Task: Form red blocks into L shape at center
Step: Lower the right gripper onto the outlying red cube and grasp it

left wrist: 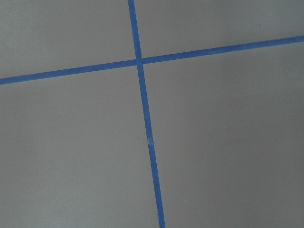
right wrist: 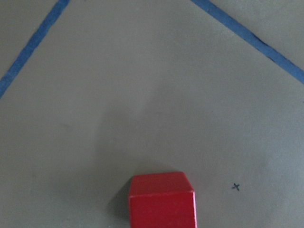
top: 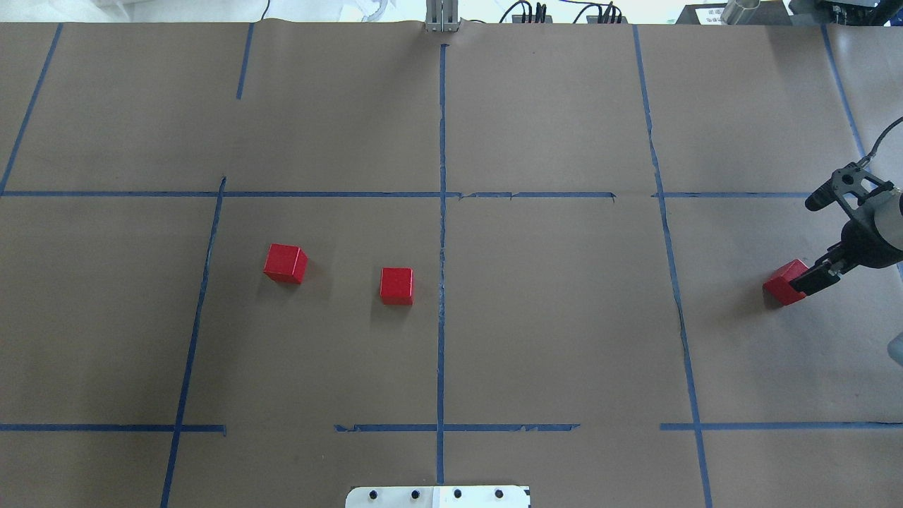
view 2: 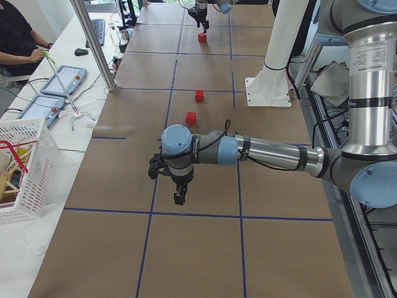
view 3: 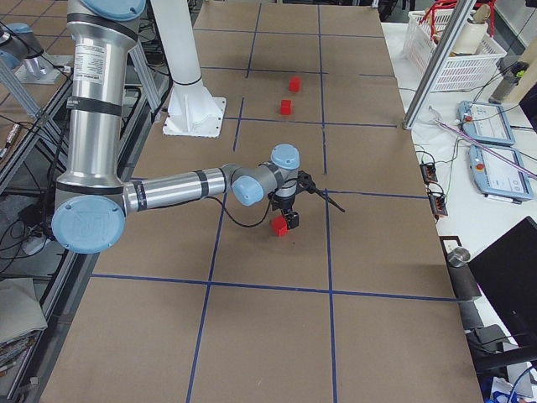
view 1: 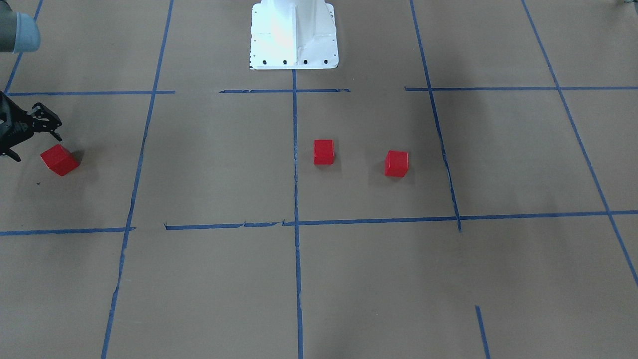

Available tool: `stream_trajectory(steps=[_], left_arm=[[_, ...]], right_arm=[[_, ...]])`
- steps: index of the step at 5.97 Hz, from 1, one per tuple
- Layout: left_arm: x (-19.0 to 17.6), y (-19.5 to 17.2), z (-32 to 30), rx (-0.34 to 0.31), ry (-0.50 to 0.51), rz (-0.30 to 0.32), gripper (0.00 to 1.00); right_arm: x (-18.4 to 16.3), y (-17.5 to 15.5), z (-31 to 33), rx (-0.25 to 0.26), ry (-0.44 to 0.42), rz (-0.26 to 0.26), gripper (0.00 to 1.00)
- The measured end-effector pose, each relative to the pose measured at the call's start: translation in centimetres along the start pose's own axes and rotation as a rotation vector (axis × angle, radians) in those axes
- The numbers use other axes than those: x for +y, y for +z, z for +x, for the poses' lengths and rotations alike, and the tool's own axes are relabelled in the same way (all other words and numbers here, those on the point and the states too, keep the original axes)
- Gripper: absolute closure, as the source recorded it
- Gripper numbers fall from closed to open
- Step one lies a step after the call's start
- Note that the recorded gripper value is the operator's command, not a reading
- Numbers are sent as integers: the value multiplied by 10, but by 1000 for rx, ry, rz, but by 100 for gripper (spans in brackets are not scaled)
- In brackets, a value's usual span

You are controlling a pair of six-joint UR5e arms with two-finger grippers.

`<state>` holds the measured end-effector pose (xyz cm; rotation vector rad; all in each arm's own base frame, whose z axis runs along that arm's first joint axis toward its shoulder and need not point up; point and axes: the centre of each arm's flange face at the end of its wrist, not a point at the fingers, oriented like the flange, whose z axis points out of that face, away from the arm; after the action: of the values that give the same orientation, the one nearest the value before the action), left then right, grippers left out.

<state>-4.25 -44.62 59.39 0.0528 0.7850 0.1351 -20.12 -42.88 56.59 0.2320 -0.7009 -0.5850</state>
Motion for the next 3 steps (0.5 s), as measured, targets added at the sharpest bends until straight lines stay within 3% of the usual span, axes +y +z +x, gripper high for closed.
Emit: stream_trajectory(steps=[3], left_arm=[[0, 0, 0, 1, 0, 0, 0]], right_arm=[[1, 24, -3, -9, -8, -42, 1]])
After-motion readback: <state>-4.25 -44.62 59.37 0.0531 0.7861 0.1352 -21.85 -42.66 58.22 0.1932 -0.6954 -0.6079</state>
